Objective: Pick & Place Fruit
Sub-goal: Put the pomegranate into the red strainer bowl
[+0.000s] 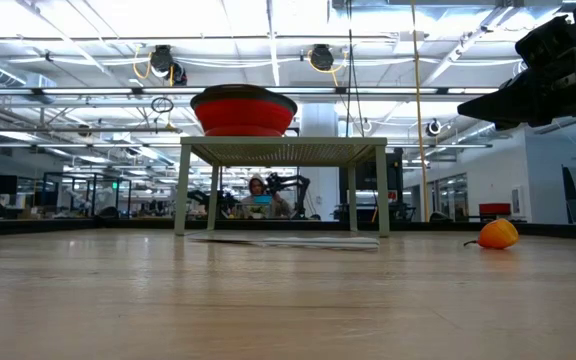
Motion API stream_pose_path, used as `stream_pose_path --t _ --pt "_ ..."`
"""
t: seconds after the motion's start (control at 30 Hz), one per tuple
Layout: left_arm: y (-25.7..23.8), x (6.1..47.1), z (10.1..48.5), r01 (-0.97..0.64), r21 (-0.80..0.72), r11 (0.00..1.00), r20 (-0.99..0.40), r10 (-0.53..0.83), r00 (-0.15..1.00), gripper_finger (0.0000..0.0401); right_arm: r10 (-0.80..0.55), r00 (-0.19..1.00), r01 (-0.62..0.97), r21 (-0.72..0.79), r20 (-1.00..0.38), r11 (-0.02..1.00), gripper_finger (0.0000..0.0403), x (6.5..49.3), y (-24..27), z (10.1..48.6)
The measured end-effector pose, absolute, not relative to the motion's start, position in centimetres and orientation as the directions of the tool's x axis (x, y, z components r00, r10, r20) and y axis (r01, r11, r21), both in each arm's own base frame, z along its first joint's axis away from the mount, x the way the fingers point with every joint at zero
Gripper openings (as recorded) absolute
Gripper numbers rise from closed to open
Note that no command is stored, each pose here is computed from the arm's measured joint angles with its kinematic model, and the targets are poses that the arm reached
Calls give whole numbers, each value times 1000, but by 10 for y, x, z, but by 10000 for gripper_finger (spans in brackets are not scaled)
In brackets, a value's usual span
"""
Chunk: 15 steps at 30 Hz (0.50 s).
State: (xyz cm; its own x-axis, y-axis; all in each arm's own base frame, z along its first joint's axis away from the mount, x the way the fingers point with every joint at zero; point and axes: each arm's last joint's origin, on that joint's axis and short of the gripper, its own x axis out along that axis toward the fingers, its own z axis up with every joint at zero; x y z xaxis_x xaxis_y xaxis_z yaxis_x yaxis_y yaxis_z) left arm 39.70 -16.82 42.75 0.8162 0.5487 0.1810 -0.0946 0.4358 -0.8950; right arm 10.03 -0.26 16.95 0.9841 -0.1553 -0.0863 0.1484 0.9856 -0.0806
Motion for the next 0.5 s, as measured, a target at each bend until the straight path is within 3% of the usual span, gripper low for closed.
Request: stream_pose_path --t 0.13,0.5 --pt "-168 398 426 -138 -870 473 169 549 819 191 -155 984 149 -81 -86 986 0 100 -3 169" --pt "-161 397 398 -563 -611 557 -16 703 711 191 -155 984 148 -81 -86 986 0 100 -3 169"
